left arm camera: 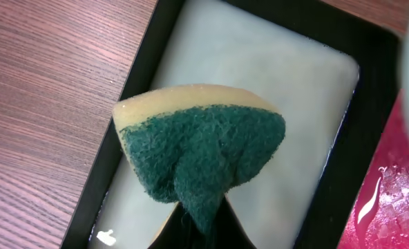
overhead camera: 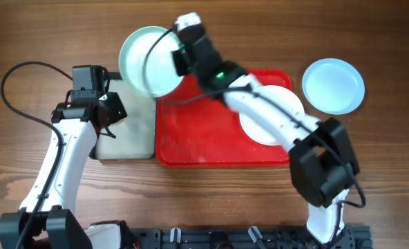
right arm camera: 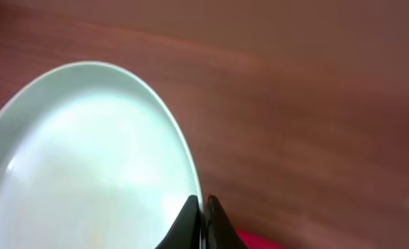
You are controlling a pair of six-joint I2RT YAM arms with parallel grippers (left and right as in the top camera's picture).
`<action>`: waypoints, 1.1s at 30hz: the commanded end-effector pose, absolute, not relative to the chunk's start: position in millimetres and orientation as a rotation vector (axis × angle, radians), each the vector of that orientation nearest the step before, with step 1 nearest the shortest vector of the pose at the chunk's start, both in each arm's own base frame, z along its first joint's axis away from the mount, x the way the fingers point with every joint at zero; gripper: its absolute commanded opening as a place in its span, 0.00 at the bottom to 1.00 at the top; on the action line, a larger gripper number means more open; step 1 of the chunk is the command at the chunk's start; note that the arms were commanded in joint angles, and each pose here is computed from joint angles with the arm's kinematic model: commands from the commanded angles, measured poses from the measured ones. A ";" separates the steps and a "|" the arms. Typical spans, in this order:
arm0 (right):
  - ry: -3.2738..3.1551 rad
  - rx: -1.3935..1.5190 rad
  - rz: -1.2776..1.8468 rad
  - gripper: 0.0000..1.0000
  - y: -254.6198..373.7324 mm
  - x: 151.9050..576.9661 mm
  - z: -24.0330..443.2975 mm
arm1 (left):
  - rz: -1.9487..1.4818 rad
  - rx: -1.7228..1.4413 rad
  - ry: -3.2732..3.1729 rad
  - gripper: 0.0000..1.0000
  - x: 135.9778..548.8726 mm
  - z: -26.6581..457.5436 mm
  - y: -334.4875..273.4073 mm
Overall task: Clean dirty plates on tray and stack at the side
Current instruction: 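Carry the plate with the right gripper onto the plate stack at right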
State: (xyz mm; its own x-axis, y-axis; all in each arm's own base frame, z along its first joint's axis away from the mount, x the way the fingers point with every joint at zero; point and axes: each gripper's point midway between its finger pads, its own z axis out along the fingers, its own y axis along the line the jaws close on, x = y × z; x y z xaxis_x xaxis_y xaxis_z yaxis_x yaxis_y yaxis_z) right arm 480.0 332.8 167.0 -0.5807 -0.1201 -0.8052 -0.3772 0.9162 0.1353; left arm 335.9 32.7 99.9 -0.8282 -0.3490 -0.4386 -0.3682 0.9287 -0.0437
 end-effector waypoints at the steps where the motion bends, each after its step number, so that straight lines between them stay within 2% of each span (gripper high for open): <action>1: 2.291 -0.246 0.675 0.04 299.3 491.3 167.7 | 0.069 -0.551 2.629 0.04 335.7 98.6 36.6; 3: 2.356 -0.140 0.688 0.04 245.7 505.0 162.5 | 0.069 -0.551 2.629 0.04 335.7 98.6 36.6; 6: 2.502 0.189 0.586 0.04 133.1 513.5 137.2 | 0.069 -0.550 2.629 0.04 335.7 98.6 36.5; 13: 2.639 0.905 0.416 0.04 -85.1 453.1 98.1 | 0.069 -0.551 2.629 0.04 335.7 98.6 36.6; 18: 2.623 1.187 0.253 0.04 -164.6 407.2 87.9 | 0.069 -0.550 2.630 0.04 335.6 98.6 36.5; 22: 2.648 1.175 0.201 0.04 -173.5 399.0 86.1 | 0.069 -0.550 2.630 0.04 335.6 98.6 36.5; 24: 2.655 1.151 0.198 0.15 -173.8 399.3 86.2 | 0.069 -0.550 2.630 0.04 335.5 98.6 36.5; 25: 2.656 1.151 0.198 0.40 -173.7 399.2 86.2 | 0.069 -0.550 2.630 0.04 335.5 98.6 36.5; 26: 2.661 1.148 0.198 0.57 -173.3 398.4 86.0 | 0.069 -0.550 2.630 0.04 335.5 98.6 36.5; 28: 2.699 1.077 0.192 0.66 -171.8 396.2 85.4 | 0.069 -0.551 2.630 0.04 335.5 98.6 36.4; 33: 2.826 0.810 0.335 0.70 -145.1 388.3 85.7 | 0.068 -0.551 2.630 0.04 335.6 98.6 36.4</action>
State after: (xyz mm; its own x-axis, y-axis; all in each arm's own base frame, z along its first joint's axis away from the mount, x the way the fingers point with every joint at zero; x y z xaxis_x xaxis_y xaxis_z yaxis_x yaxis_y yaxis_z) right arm 385.9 -162.4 70.5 -0.7595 0.6439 -0.0929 0.6179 0.7587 0.2065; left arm 335.9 32.7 99.7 -0.8285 -0.3490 -0.4379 -0.3682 0.9287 -0.0435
